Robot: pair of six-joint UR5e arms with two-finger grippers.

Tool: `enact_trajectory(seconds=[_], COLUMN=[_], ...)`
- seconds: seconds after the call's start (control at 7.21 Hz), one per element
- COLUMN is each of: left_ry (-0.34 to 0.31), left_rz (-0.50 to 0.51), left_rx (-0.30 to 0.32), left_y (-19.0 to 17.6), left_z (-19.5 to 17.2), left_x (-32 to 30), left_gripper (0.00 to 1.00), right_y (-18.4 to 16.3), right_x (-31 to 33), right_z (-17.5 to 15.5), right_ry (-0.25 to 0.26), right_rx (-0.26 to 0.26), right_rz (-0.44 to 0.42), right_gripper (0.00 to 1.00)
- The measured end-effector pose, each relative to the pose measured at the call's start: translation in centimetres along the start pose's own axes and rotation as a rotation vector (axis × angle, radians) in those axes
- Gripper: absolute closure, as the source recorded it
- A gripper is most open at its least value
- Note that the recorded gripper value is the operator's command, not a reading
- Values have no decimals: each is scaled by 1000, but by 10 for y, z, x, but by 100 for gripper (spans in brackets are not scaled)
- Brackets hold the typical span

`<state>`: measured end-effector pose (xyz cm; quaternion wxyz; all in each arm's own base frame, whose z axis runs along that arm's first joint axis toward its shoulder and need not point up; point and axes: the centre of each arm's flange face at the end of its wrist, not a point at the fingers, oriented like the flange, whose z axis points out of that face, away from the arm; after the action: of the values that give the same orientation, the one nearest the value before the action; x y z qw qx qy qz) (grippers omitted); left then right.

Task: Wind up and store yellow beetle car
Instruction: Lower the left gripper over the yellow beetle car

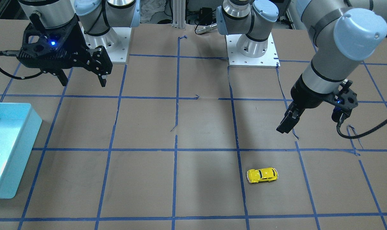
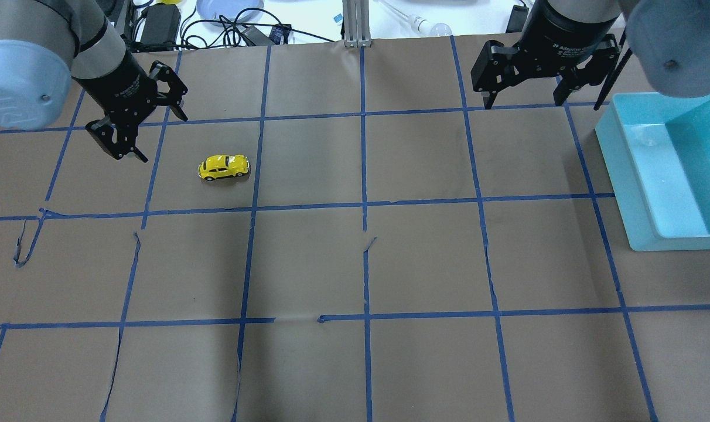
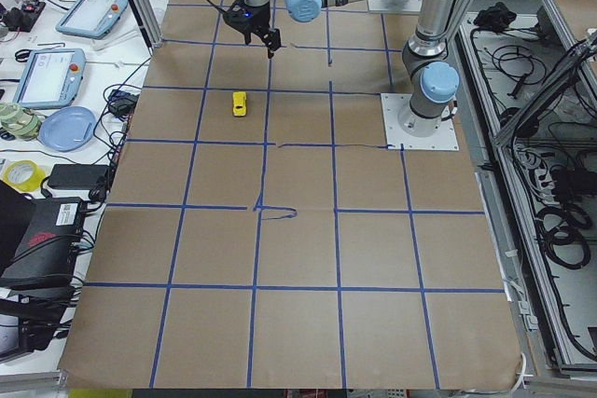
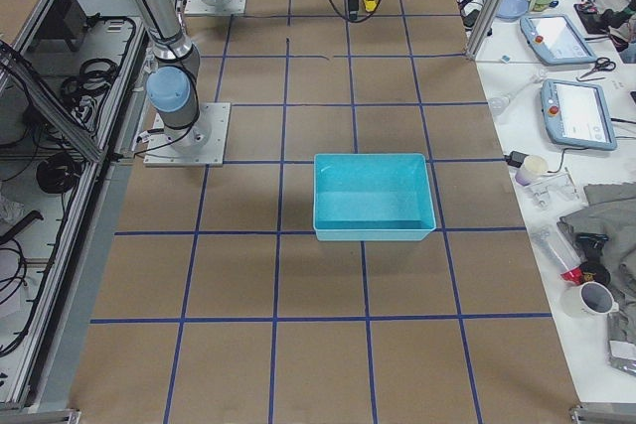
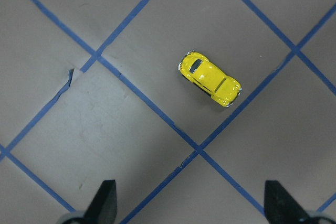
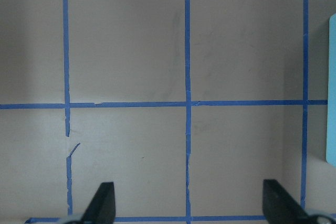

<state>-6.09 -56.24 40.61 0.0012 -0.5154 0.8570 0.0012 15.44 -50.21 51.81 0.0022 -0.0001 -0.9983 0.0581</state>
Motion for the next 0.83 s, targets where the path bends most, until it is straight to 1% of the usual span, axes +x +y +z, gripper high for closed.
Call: enact_trajectory(seconds=[0.14, 0.28, 0.42, 0.55, 0.69, 0.83], left_ry=[-7, -18, -20, 1, 28, 39], left_rz=[-154, -262, -312, -334, -348, -359], left_rx=[-12, -24, -45, -59, -55, -51], left_y=[-4, -10, -14, -18, -26, -33], left_z=[22, 43, 61, 78, 94, 112], left_x=[7, 16, 25, 35, 46, 54], left_gripper=[0, 0, 0, 0, 0, 0], right_y=[0, 0, 0, 0, 0, 0], right_x=[0, 0, 0, 0, 0, 0], right_z=[0, 0, 0, 0, 0, 1], right_ry=[0, 1, 0, 0, 0, 0], right_rx=[0, 0, 0, 0, -1, -1], right_rz=[0, 0, 0, 0, 0, 0], right_gripper=[0, 0, 0, 0, 0, 0])
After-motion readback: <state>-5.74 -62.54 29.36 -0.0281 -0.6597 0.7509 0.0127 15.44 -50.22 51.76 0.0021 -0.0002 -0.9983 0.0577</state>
